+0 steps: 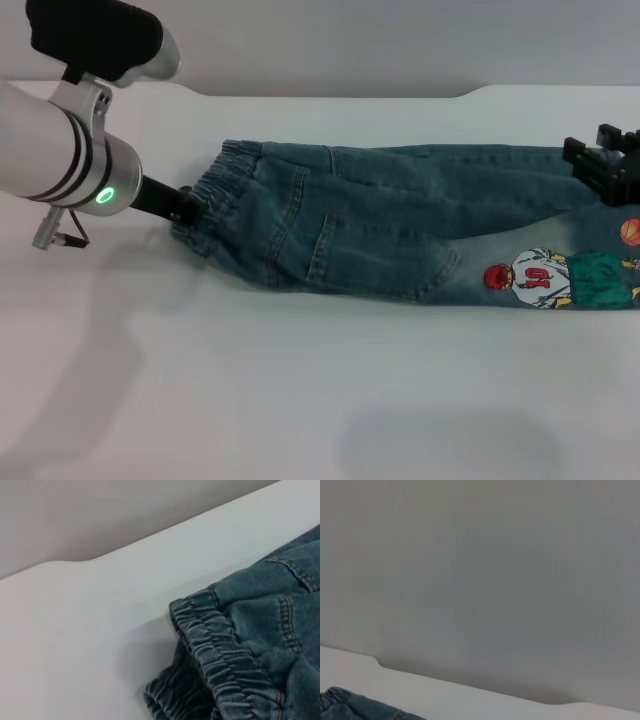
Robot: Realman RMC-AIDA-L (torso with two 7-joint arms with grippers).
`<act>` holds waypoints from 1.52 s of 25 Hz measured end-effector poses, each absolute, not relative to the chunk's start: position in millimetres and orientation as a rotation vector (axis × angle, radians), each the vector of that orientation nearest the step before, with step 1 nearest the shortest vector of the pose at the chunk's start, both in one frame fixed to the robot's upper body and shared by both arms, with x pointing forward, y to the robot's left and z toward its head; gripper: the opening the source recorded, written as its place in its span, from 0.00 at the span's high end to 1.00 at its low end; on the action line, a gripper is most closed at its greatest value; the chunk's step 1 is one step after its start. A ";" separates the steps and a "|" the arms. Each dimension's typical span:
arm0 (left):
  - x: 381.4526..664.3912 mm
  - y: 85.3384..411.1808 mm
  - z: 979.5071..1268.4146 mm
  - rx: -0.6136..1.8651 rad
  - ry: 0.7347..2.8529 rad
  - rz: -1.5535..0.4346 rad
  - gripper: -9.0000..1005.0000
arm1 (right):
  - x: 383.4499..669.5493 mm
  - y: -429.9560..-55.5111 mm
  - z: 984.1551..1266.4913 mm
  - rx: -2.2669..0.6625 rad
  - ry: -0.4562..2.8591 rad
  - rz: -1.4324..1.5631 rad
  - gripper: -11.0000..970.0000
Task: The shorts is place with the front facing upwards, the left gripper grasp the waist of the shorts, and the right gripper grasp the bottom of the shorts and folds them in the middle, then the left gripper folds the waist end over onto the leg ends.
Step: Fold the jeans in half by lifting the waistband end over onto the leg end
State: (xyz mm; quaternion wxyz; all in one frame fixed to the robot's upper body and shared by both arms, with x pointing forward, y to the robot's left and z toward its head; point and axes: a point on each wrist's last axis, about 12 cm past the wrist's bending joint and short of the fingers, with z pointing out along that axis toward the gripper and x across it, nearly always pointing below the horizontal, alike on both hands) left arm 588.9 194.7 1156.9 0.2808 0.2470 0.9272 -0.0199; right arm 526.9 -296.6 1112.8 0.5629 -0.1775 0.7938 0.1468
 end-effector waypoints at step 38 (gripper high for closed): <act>574.5 185.3 1221.5 0.658 2.336 0.013 0.96 | 580.7 -237.7 1066.2 -0.599 1.945 0.153 0.99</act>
